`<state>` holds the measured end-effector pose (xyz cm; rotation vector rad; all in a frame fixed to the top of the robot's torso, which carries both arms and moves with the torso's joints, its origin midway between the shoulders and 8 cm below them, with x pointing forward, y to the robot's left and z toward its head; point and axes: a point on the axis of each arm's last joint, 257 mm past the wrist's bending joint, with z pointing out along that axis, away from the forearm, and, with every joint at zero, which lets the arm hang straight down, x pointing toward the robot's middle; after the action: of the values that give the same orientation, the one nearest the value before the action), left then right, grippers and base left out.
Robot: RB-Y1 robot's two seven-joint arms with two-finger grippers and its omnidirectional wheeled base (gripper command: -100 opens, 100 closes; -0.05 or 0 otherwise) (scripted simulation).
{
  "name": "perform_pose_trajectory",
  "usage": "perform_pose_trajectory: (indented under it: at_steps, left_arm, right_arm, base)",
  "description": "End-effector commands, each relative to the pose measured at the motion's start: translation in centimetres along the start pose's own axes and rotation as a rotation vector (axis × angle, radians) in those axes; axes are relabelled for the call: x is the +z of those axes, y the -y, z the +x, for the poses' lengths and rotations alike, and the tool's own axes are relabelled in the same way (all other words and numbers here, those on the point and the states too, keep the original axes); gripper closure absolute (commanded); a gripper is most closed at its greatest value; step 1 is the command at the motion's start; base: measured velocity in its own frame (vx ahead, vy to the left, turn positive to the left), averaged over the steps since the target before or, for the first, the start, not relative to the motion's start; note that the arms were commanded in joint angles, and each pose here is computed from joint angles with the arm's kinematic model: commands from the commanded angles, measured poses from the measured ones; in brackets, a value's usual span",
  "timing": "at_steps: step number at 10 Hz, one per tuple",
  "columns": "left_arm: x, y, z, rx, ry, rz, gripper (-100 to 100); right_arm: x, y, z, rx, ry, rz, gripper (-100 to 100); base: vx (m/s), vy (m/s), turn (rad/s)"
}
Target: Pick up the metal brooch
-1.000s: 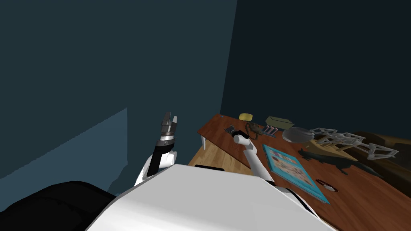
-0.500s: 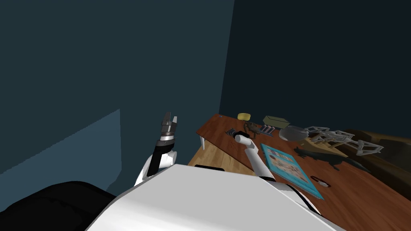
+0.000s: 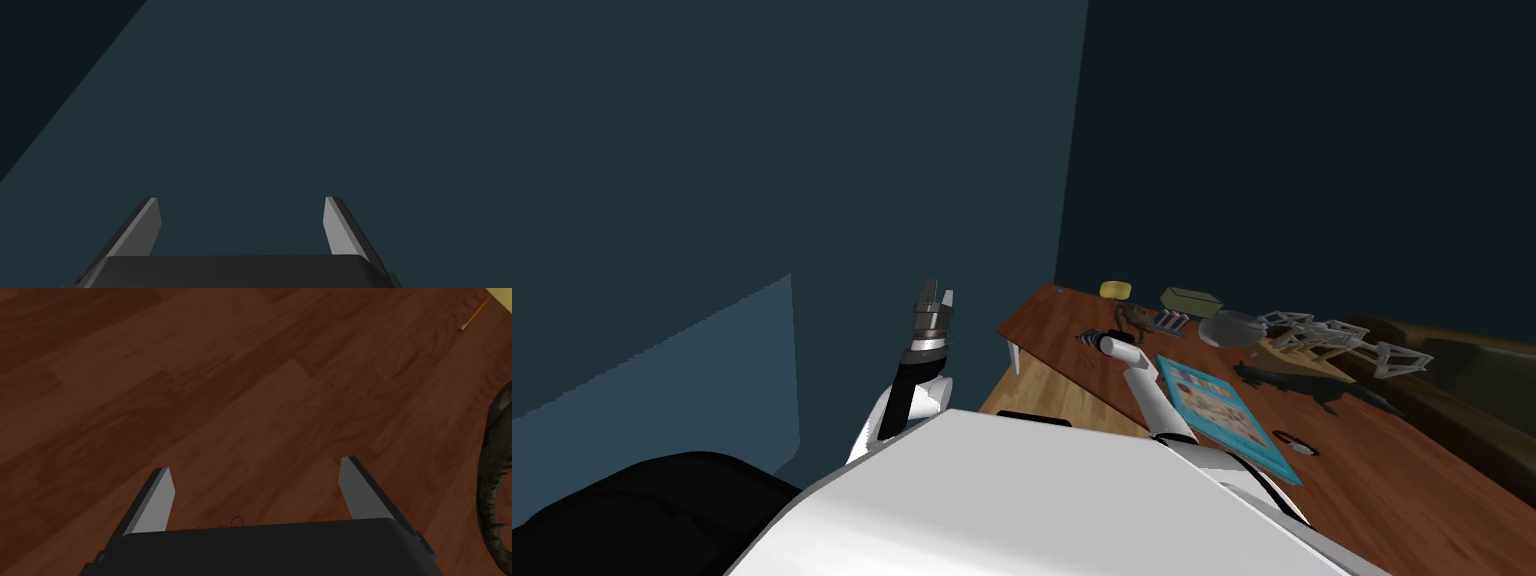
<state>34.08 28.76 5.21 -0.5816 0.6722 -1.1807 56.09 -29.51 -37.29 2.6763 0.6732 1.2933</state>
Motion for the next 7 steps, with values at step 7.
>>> perform_pose_trajectory:
  at_steps: [7]
  left_arm:
    - [0.0, 0.0, 0.0, 0.000, 0.000, 0.000, 0]
  right_arm:
    - [-0.1, 0.6, -8.2, 0.157, 0.242, 0.097, -100]
  base:
    - [0.012, -0.011, -0.046]
